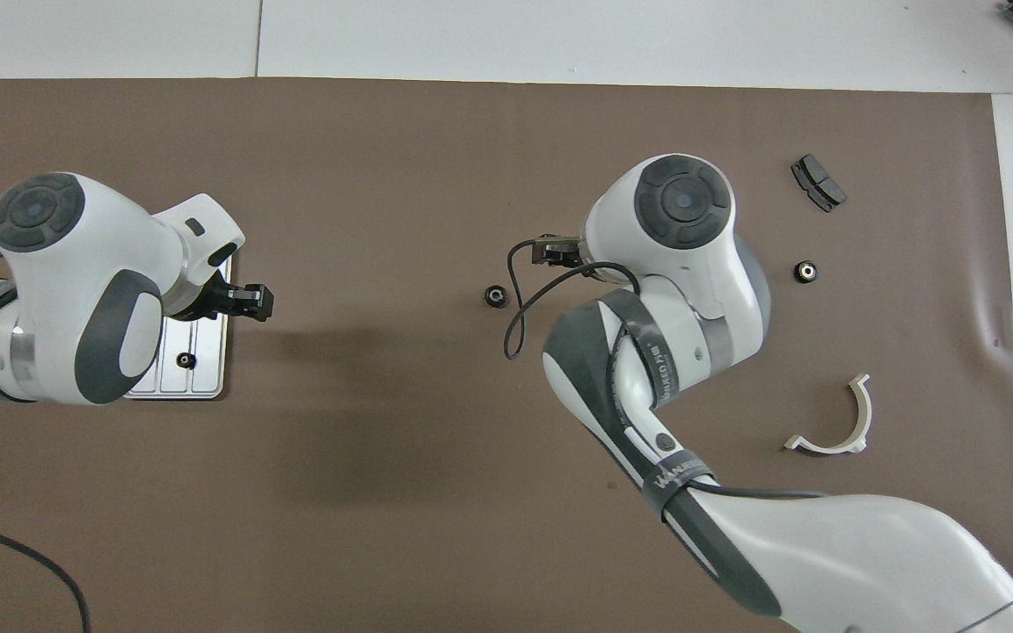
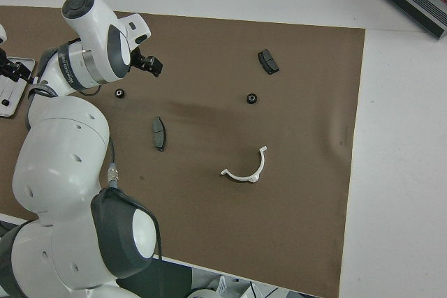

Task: Place bearing gear from tray to pile
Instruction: 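Grasp the second bearing with the right gripper while the left gripper returns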

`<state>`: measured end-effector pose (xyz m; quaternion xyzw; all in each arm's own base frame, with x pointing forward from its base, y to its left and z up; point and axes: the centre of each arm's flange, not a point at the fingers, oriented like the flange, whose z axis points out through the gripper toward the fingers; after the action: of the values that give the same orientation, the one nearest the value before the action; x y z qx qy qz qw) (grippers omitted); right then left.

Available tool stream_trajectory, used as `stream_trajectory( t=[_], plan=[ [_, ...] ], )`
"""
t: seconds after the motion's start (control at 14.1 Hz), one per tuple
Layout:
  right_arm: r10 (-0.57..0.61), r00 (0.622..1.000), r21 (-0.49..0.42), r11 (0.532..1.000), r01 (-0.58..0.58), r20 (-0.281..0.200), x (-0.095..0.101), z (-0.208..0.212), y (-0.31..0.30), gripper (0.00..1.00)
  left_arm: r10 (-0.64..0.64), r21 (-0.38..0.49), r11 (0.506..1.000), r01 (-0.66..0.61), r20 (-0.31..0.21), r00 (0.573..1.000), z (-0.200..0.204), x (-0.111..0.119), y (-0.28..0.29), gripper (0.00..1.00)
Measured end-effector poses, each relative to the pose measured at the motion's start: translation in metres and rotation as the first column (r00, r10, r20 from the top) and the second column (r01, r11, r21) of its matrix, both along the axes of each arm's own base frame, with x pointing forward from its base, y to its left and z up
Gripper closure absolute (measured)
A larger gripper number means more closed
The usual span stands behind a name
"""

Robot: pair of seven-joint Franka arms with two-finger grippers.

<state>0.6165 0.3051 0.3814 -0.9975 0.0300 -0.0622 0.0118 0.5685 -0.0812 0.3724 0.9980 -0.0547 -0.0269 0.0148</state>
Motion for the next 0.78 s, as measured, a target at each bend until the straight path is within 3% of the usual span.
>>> stream_trajectory(
  t=[0.28, 0.5, 0.78],
  plan=[
    [-0.001, 1.000, -0.041, 0.999, 0.000, -0.004, -0.004, -0.054, 0.063, 0.00, 0.028, 0.002, 1.000, -0.028, -0.013, 1.000, -0.008, -0.017, 0.047, 0.37],
    [0.010, 1.000, -0.032, 0.999, -0.009, 0.011, -0.011, -0.065, 0.086, 0.00, 0.072, 0.002, 0.997, -0.072, 0.024, 0.997, -0.028, -0.030, 0.070, 0.42],
    [0.022, 1.000, -0.030, 0.999, -0.021, 0.014, -0.015, -0.064, 0.093, 0.00, 0.104, 0.002, 0.994, -0.105, 0.066, 0.992, -0.056, -0.056, 0.079, 0.42]
  ],
)
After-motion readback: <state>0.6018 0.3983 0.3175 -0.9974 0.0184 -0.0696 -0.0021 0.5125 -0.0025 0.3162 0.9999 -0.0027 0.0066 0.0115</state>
